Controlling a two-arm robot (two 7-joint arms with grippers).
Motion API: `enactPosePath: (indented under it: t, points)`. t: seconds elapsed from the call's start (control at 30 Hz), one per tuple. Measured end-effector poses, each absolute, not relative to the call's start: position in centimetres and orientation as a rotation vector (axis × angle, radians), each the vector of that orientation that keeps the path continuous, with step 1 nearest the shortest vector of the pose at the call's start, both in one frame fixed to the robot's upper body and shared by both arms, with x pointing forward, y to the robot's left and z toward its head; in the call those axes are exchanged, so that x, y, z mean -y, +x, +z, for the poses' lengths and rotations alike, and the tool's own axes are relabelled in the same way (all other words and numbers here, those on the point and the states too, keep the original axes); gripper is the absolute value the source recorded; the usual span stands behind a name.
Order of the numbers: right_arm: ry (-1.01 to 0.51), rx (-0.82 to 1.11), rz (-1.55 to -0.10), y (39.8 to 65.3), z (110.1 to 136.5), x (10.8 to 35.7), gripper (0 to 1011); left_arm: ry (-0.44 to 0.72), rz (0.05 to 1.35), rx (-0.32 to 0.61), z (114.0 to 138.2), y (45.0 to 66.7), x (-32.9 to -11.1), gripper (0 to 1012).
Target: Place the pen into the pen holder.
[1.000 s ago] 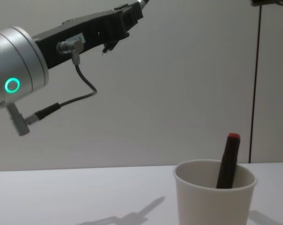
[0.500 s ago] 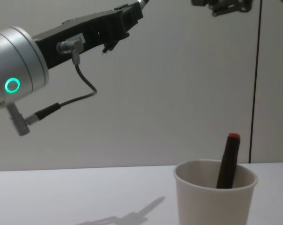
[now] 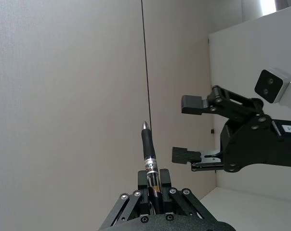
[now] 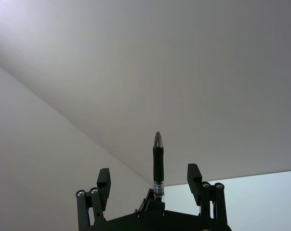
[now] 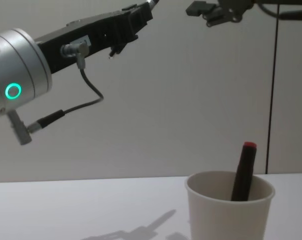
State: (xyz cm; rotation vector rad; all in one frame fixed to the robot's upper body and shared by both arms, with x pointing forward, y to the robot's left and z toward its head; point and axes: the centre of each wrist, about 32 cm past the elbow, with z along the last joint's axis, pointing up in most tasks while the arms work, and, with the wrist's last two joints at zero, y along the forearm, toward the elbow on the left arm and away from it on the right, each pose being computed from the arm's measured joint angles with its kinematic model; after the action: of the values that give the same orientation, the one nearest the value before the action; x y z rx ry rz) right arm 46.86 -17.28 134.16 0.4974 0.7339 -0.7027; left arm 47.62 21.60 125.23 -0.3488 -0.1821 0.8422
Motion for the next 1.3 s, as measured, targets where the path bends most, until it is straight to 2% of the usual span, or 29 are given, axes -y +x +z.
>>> enactPosePath:
  t: [0.6,1.3]
  points:
    - [0.503,-0.739,-0.72,47.7,133.4,14.5,1001,-0.349,0.842,0.182,125.2,47.6,-21.6,151]
    - [0.502,-0.742,-0.749,48.0,133.0,13.4,1001,-0.349,0.842,0.182,125.2,47.6,-21.6,151]
